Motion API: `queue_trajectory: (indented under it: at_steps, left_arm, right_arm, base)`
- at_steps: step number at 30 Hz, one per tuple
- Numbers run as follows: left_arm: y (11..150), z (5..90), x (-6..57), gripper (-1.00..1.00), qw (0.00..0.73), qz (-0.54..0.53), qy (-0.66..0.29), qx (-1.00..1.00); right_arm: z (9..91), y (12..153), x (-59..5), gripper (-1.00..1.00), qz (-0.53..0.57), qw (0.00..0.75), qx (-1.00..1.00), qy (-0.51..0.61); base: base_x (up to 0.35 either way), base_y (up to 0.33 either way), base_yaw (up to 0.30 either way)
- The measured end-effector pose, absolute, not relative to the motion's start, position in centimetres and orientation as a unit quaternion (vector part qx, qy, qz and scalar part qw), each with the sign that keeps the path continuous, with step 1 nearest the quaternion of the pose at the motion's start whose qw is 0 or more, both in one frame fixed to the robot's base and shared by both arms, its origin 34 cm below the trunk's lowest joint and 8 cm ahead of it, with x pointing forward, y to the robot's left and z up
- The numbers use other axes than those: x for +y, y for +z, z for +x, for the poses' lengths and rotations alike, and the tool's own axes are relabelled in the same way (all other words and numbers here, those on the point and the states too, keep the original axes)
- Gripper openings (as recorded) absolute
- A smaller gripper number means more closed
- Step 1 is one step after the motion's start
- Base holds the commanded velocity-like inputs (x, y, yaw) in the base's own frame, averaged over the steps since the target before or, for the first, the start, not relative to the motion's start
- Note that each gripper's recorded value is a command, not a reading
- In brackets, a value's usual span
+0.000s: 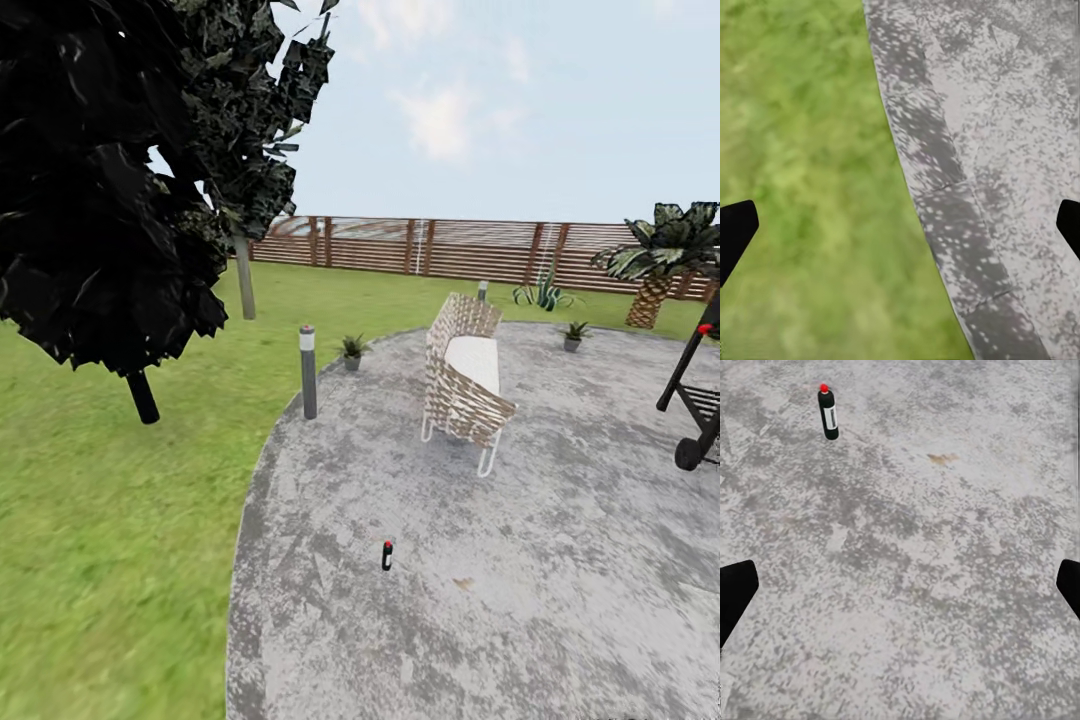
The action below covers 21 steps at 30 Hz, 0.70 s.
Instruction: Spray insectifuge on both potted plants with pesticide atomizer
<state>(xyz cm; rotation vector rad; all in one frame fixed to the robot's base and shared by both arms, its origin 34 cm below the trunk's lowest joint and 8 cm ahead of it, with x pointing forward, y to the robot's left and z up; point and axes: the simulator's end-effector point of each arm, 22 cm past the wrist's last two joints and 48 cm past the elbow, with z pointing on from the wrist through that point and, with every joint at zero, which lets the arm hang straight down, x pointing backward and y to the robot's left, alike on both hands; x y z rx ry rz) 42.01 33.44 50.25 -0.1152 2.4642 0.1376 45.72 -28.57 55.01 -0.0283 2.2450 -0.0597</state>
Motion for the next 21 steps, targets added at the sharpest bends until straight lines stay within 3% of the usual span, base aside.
queue_trajectory:
  at_steps: [21]
  left_arm:
    - [49.91,41.64,33.45,1.0,0.324,-0.044,0.053,0.944]
  right_arm:
    - [45.4,54.63,-28.57,1.0,-0.011,0.427,0.904,-0.024]
  base:
    - [0.194,0.28,-0.279]
